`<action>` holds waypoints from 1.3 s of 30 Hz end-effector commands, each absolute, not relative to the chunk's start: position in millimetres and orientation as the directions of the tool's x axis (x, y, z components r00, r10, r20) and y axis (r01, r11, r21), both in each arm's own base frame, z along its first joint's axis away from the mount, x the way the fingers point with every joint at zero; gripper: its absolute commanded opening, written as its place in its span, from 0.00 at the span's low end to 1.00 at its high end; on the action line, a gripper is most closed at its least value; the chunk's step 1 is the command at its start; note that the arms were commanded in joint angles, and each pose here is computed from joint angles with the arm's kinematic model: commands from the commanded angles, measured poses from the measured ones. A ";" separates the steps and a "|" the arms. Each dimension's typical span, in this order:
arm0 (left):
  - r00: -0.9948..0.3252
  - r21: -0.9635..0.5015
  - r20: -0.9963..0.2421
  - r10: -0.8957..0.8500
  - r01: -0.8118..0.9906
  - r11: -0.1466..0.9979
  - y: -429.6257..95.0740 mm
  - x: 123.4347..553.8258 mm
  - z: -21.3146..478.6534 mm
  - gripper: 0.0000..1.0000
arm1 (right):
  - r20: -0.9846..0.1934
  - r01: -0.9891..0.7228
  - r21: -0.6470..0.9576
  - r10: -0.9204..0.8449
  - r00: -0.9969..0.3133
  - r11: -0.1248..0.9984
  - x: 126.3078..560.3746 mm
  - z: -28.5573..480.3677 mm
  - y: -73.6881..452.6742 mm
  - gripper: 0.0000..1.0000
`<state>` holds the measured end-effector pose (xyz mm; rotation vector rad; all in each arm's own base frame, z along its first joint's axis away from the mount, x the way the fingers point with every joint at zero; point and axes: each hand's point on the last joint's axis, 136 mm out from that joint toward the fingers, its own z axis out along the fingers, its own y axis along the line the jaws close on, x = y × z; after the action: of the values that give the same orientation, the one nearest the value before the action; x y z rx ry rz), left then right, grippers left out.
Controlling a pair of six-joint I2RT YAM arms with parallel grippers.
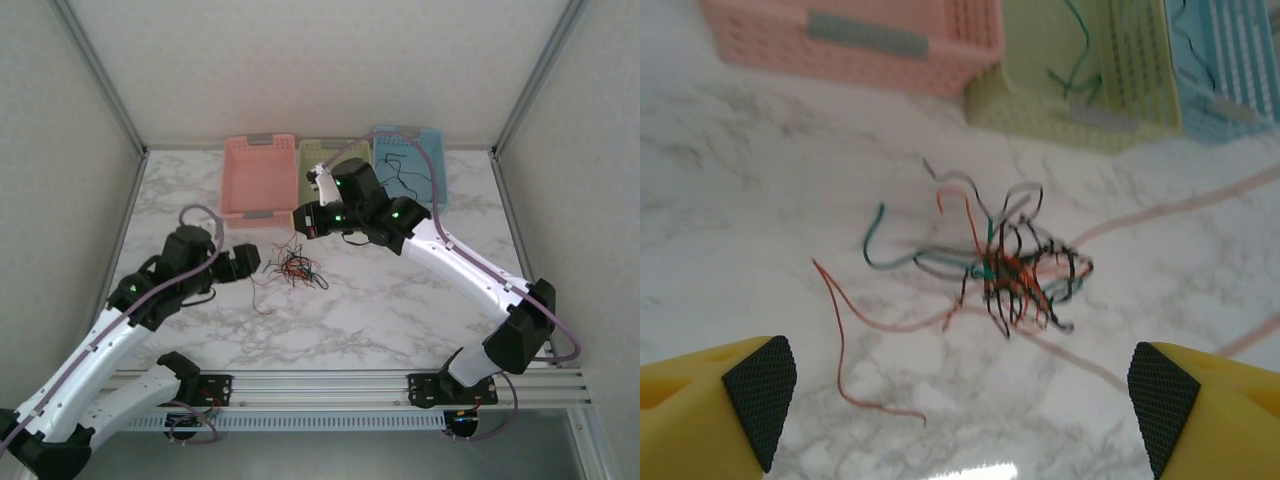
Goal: Untangle the cables
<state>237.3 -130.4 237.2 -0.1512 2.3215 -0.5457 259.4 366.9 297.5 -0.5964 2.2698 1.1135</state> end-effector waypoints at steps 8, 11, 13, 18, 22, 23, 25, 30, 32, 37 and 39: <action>-0.760 -0.320 -0.650 0.003 0.278 0.906 -171.4 274.8 221.9 0.91 | -0.770 -0.791 0.465 -0.260 -0.583 0.398 222.4 308.2 356.4 0.00; -0.752 -0.335 -0.659 0.033 0.332 0.882 -179.6 272.2 220.5 0.92 | -0.766 -0.789 0.470 -0.262 -0.588 0.396 224.6 302.7 353.4 0.00; -0.765 -0.359 -0.642 0.043 0.350 0.865 -187.0 269.6 211.4 0.92 | -0.771 -0.797 0.479 -0.258 -0.582 0.368 221.4 305.2 354.8 0.00; -0.781 -0.357 -0.621 0.066 0.358 0.863 -207.4 268.4 176.4 0.91 | -0.802 -0.823 0.477 -0.232 -0.551 0.308 213.4 320.7 356.1 0.00; -0.785 -0.382 -0.618 0.042 0.347 0.857 -213.4 264.4 158.7 0.91 | -0.806 -0.828 0.474 -0.230 -0.545 0.301 212.2 327.7 352.4 0.00; -0.787 -0.381 -0.615 0.039 0.340 0.860 -212.0 263.4 153.7 0.91 | -0.807 -0.829 0.473 -0.231 -0.544 0.300 211.5 328.5 351.4 0.00; -0.795 -0.376 -0.605 0.032 0.321 0.869 -208.5 262.1 141.5 0.89 | -0.807 -0.831 0.471 -0.235 -0.541 0.296 209.6 329.4 349.5 0.00; -0.816 -0.455 -0.578 -0.002 0.320 0.831 -220.1 252.2 128.1 0.87 | -0.803 -0.825 0.473 -0.233 -0.548 0.309 211.0 327.6 344.7 0.00; -0.812 -0.475 -0.584 -0.010 0.332 0.815 -222.6 245.5 129.5 0.87 | -0.801 -0.821 0.475 -0.230 -0.552 0.317 213.0 326.4 343.2 0.00; -0.803 -0.525 -0.595 -0.027 0.362 0.770 -234.0 234.3 144.0 0.87 | -0.794 -0.809 0.484 -0.222 -0.566 0.332 218.7 323.1 340.9 0.00; -0.802 -0.542 -0.597 -0.023 0.382 0.749 -240.3 230.3 146.5 0.86 | -0.794 -0.806 0.488 -0.215 -0.569 0.334 220.0 323.2 340.5 0.00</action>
<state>234.7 -226.4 132.4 0.2615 2.4097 -0.7912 221.8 343.7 313.8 -0.8862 2.0316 1.2157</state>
